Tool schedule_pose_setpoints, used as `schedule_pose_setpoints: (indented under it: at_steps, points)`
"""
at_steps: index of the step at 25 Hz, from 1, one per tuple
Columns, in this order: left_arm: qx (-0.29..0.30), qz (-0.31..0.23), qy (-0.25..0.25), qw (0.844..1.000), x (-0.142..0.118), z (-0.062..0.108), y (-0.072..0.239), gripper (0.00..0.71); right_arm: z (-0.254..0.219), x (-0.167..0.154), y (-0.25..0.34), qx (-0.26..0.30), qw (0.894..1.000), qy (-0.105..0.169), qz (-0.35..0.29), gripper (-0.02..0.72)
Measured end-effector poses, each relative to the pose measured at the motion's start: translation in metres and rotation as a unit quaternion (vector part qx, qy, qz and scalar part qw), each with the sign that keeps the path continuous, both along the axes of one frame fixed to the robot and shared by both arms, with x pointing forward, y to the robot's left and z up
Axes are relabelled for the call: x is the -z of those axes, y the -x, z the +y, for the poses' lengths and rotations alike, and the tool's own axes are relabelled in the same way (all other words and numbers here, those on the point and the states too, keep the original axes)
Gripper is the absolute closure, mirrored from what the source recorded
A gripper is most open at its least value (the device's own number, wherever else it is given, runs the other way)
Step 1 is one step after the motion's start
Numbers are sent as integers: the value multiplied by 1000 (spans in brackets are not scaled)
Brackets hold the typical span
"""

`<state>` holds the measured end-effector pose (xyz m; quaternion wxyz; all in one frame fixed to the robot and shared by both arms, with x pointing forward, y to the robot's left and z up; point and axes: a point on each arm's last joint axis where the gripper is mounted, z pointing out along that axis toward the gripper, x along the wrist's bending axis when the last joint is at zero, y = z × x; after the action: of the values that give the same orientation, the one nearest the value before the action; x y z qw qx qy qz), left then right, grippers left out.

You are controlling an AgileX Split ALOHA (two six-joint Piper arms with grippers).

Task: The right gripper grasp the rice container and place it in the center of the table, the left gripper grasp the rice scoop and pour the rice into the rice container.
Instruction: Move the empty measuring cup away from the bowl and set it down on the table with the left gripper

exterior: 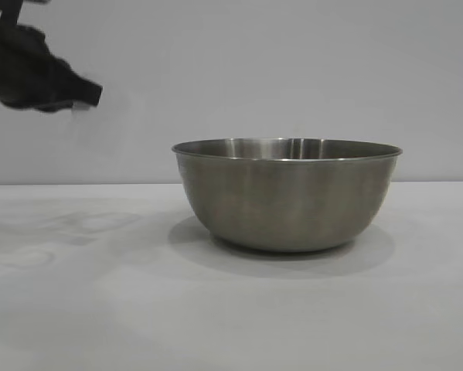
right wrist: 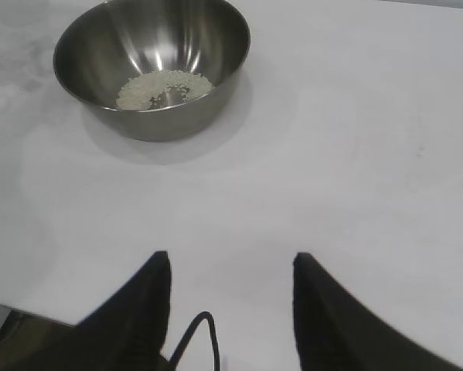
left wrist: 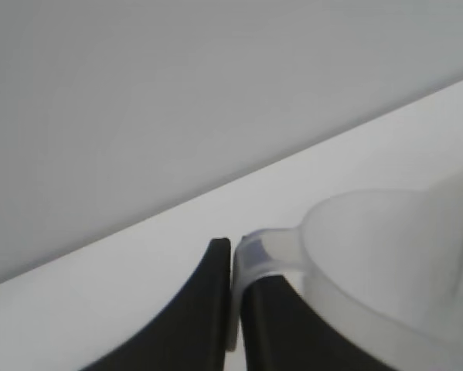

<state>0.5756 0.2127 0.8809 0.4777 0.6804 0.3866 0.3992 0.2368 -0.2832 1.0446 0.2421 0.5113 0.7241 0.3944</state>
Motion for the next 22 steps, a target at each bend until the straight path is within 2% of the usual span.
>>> schedule_pose_setpoints:
  at_steps: [7, 14, 16, 20, 21, 22]
  points:
    - [-6, 8, 4, 1000, 15, 1, 2, 710, 0, 0, 0, 0, 1000, 0, 0, 360]
    - [-12, 33, -6, 999, 26, 6, 18, 710, 0, 0, 0, 0, 1000, 0, 0, 360]
    - [-12, 33, -4, 999, 28, 7, 24, 663, 0, 0, 0, 0, 1000, 0, 0, 360]
    - [-23, 61, -8, 998, 36, 13, 42, 502, 0, 0, 0, 0, 1000, 0, 0, 360]
    - [-30, 68, -9, 997, 38, 15, 46, 477, 0, 0, 0, 0, 1000, 0, 0, 360]
    - [-37, 76, -10, 996, 40, 18, 50, 487, 0, 0, 0, 0, 1000, 0, 0, 360]
